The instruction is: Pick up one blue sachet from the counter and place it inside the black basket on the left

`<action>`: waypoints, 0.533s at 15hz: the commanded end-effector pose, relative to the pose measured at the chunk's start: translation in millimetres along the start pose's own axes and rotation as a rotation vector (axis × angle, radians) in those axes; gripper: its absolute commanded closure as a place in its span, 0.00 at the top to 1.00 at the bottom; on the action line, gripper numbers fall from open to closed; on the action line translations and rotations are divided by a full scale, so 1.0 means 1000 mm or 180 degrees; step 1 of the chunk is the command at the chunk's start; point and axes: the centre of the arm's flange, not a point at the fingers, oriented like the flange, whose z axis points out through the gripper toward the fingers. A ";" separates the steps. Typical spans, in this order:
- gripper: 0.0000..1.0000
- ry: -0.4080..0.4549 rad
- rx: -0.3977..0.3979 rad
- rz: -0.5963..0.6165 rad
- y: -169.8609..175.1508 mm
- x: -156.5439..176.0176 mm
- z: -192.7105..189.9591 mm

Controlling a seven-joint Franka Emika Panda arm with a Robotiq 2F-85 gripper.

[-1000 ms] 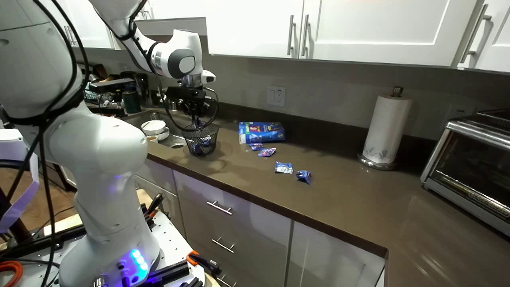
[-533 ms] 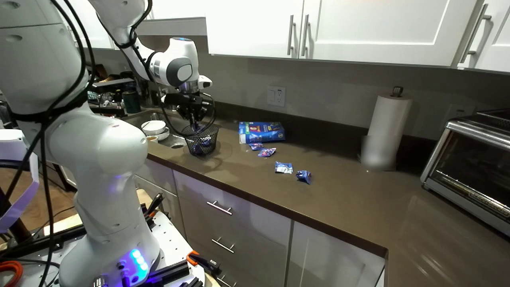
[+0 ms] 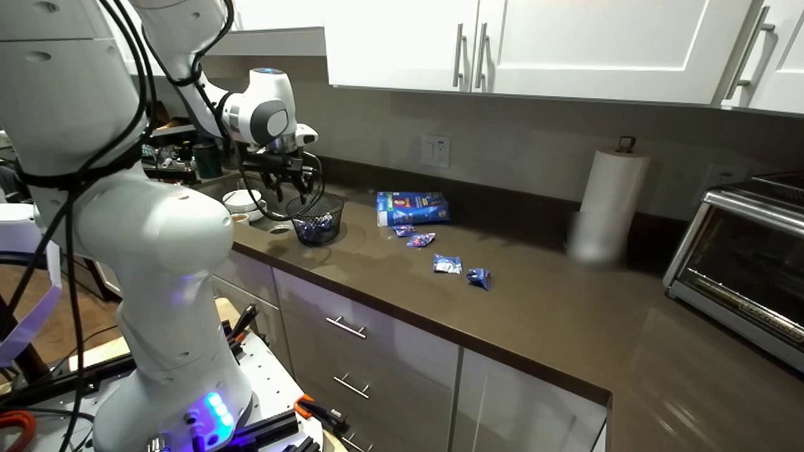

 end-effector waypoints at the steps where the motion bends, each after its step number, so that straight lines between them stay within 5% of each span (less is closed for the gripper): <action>1: 0.98 0.0099 -0.0126 -0.0005 -0.020 -0.001 0.009; 5: 1.00 0.0186 -0.0417 -0.0173 -0.029 -0.003 0.013; 8: 1.00 0.0007 -0.0773 -0.0416 -0.021 -0.008 0.019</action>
